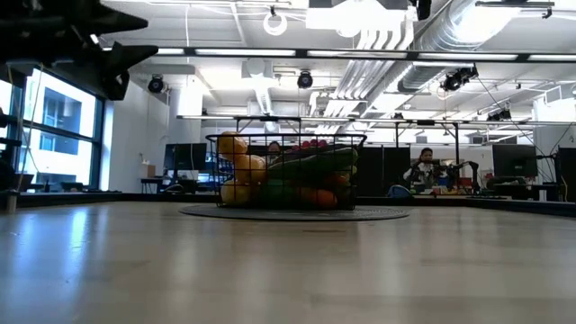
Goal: Build produce basket
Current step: Return to Home Position
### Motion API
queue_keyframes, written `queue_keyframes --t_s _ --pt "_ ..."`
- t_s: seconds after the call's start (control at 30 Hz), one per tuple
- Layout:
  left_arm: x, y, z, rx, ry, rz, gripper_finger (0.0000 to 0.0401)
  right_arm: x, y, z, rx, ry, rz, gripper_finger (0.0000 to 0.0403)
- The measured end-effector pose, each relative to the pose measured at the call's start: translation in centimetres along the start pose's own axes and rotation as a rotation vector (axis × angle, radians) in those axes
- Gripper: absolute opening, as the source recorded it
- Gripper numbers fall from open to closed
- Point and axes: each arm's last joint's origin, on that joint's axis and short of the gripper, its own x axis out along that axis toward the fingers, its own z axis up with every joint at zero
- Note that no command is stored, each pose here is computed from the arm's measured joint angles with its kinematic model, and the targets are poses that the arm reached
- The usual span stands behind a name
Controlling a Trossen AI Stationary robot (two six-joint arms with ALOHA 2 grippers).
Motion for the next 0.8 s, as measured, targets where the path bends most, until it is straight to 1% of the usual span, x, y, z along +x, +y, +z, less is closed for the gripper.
queue_keyframes --t_s 0.17,0.3,0.37,0.5,0.57,0.67,0.73,0.8 --pt "-0.7 0.7 -1.5 -0.027 -0.024 -0.012 0.0174 -1.3 0.4 -0.1 -0.018 0.017 -0.01 0.0197" --pt "-1.0 1.2 -2.6 -0.046 -0.033 -0.034 0.0174 -2.7 0.4 -0.4 -0.002 0.056 -0.077 0.0197" --pt "-1.0 1.2 -2.8 -0.046 -0.002 -0.04 0.0174 -3.5 0.4 -0.6 -0.005 0.066 -0.121 0.0197" --pt "-1.0 1.1 -2.7 -0.045 -0.007 -0.055 0.0174 -5.0 0.4 -1.3 0.005 0.036 -0.169 0.0197" --pt "-1.0 1.0 -2.5 -0.043 -0.026 -0.067 0.0174 -5.6 0.2 -2.2 0.021 0.021 -0.165 0.0197" --pt "-1.0 0.7 -2.2 -0.034 -0.049 -0.119 0.0174 -6.5 -0.1 -3.9 0.063 -0.017 -0.14 0.0197" --pt "-1.1 0.6 -2.1 -0.026 -0.047 -0.149 0.0174 -7.0 -0.4 -5.2 0.079 -0.046 -0.11 0.0197" --pt "-1.1 0.6 -2.1 -0.025 -0.046 -0.154 0.0174 -7.5 -0.7 -6.4 0.092 -0.084 -0.077 0.0197"
